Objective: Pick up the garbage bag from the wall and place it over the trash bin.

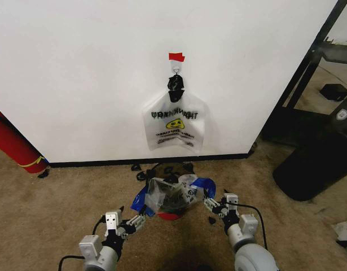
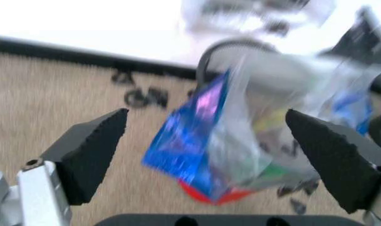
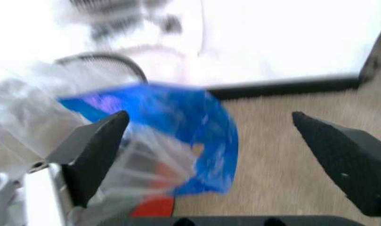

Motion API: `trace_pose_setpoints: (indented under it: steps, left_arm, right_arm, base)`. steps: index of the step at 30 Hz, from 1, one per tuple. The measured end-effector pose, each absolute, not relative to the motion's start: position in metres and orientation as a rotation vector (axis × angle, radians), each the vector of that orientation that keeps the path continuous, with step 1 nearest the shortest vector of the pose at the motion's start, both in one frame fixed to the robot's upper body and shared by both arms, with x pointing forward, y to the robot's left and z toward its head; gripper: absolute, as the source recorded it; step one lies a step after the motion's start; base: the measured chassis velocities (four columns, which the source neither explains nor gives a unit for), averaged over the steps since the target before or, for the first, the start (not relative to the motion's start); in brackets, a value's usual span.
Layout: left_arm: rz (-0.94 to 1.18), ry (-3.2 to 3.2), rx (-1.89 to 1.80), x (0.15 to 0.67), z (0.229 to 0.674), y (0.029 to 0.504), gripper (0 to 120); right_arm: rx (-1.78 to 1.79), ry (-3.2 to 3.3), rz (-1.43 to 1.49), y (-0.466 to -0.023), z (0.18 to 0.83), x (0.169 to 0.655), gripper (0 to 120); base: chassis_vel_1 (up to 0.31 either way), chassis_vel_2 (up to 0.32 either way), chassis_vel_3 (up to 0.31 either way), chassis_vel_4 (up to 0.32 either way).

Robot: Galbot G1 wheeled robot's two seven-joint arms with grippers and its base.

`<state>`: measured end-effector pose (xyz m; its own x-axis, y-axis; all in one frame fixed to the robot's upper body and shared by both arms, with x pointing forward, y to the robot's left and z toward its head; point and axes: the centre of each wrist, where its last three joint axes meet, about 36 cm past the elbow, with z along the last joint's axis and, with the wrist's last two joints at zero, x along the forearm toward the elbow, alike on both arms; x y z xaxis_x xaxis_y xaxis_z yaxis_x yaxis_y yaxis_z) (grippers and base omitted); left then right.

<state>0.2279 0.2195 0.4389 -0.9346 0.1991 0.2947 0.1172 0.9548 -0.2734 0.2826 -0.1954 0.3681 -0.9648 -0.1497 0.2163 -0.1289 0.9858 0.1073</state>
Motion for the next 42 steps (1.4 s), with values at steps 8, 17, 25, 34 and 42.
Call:
trace_pose_setpoints:
  steps: [8, 17, 25, 34, 42]
  left_arm:
    - [0.36, -2.869, -0.33, 0.269, 0.451, 0.237, 100]
    - [0.336, -2.815, -0.517, 0.36, 0.45, 0.271, 100]
    - [0.18, -2.681, -0.784, 0.445, 0.453, 0.264, 100]
    - [0.077, -2.528, -0.797, 0.496, 0.436, 0.253, 100]
    - [0.062, -2.442, -0.759, 0.523, 0.409, 0.245, 94]
  right_arm:
    - [0.2, -3.233, -0.025, -0.215, 0.367, 0.275, 100]
    - [0.156, -3.325, -0.138, -0.222, 0.395, 0.242, 100]
    - [0.119, -3.319, -0.414, -0.219, 0.439, 0.205, 100]
    - [0.121, -3.375, -0.488, -0.216, 0.478, 0.2, 100]
    - [0.113, -3.376, -0.527, -0.219, 0.49, 0.198, 100]
  base:
    - [0.0, 0.0, 0.0, 0.0]
    - [0.0, 0.0, 0.0, 0.0]
    - [0.0, 0.0, 0.0, 0.0]
    - [0.0, 0.0, 0.0, 0.0]
    - [0.0, 0.0, 0.0, 0.0]
